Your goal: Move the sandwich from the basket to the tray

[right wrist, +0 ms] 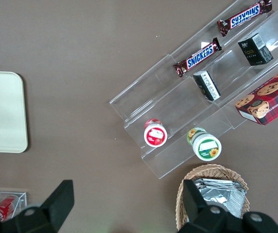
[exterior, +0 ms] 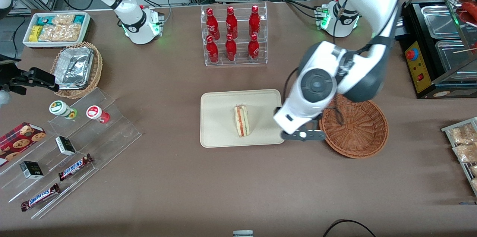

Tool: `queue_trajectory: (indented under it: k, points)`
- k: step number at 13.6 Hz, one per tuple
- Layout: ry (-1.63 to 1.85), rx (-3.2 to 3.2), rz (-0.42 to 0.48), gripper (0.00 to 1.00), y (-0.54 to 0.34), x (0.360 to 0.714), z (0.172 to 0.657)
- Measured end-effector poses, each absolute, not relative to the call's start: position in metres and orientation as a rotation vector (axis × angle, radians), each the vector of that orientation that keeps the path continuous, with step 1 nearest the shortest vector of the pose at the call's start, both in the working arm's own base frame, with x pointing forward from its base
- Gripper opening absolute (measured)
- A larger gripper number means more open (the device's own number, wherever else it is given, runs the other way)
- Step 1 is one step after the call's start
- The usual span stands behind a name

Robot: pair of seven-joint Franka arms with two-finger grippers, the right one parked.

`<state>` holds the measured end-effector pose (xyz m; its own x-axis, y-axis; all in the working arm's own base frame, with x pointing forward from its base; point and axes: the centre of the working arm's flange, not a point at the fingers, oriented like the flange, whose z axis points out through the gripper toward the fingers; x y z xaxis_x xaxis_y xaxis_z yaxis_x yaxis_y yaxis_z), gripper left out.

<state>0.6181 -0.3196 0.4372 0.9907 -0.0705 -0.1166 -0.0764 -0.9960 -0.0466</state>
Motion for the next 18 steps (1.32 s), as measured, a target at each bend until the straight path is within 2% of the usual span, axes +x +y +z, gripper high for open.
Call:
queue_trajectory:
  k: [7,14,18]
  points:
    - [0.180,-3.077,0.188,1.00,-0.206,0.622,0.468]
    - [0.159,-3.061,0.173,1.00,-0.141,0.582,0.505]
    - [0.153,-3.044,0.203,1.00,-0.128,0.556,0.529]
